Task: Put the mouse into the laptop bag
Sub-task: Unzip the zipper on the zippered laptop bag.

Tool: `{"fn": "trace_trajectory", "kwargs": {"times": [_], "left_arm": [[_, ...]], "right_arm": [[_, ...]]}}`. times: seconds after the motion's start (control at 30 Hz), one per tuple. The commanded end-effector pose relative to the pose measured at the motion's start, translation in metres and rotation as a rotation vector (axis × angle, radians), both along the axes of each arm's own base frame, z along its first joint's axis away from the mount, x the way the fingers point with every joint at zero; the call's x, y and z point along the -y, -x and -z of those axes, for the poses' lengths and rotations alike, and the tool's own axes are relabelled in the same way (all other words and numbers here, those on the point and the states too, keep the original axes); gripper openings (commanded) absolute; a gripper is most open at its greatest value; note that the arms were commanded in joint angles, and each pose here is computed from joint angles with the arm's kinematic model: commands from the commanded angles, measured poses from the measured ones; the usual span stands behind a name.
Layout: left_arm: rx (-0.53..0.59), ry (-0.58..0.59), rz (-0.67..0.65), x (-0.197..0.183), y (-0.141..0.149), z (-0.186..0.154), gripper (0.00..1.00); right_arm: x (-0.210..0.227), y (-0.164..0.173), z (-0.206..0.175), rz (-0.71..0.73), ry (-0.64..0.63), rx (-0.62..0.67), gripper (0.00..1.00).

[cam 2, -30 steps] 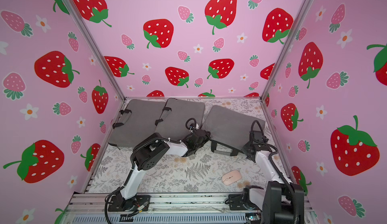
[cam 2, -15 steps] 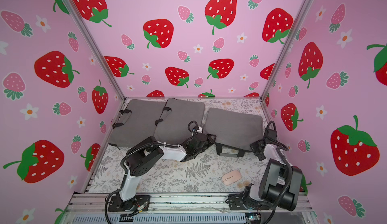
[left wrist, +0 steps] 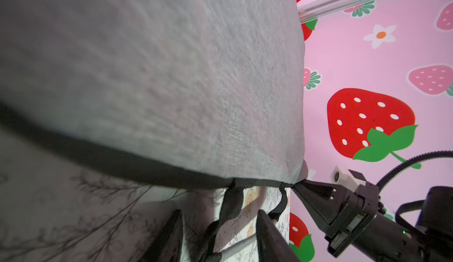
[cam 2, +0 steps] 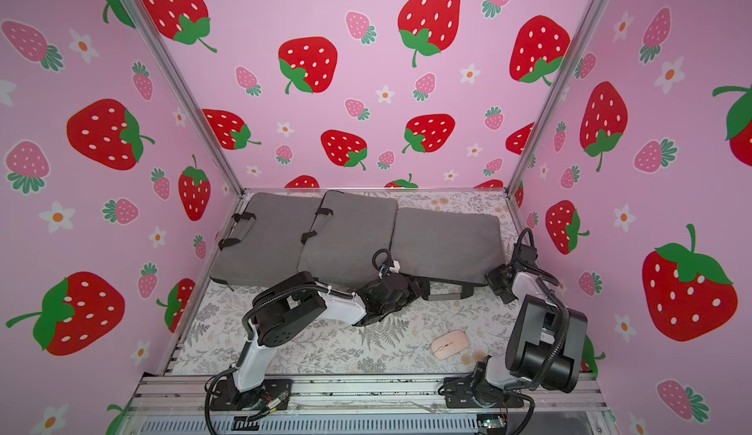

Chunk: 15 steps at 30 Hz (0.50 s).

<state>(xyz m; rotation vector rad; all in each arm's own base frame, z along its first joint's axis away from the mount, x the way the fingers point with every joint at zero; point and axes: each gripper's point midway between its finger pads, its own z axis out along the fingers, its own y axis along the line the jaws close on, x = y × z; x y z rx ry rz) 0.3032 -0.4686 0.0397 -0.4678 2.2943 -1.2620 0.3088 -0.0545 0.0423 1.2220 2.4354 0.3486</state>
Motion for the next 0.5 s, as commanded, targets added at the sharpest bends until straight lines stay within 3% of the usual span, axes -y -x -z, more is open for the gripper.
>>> {"fn": "trace_trajectory", "kwargs": {"times": [0.0,0.17,0.27,0.47], "left_arm": [[-0.03,-0.025,-0.009,0.004,-0.002,0.014,0.5],[-0.045,0.003,0.024,0.019,0.0,0.01,0.44],[-0.04,0.052,0.043,0.029,0.002,0.0,0.32],[0.036,0.102,0.047,0.031,0.002,-0.043,0.29]], "right_arm": [[-0.003,0.017,0.001,-0.018,0.019,-0.036,0.0],[-0.007,0.025,0.002,-0.027,0.015,-0.032,0.0],[-0.011,0.03,0.004,-0.043,0.007,-0.032,0.0],[-0.018,0.047,0.006,-0.065,0.002,-0.04,0.0]]}}
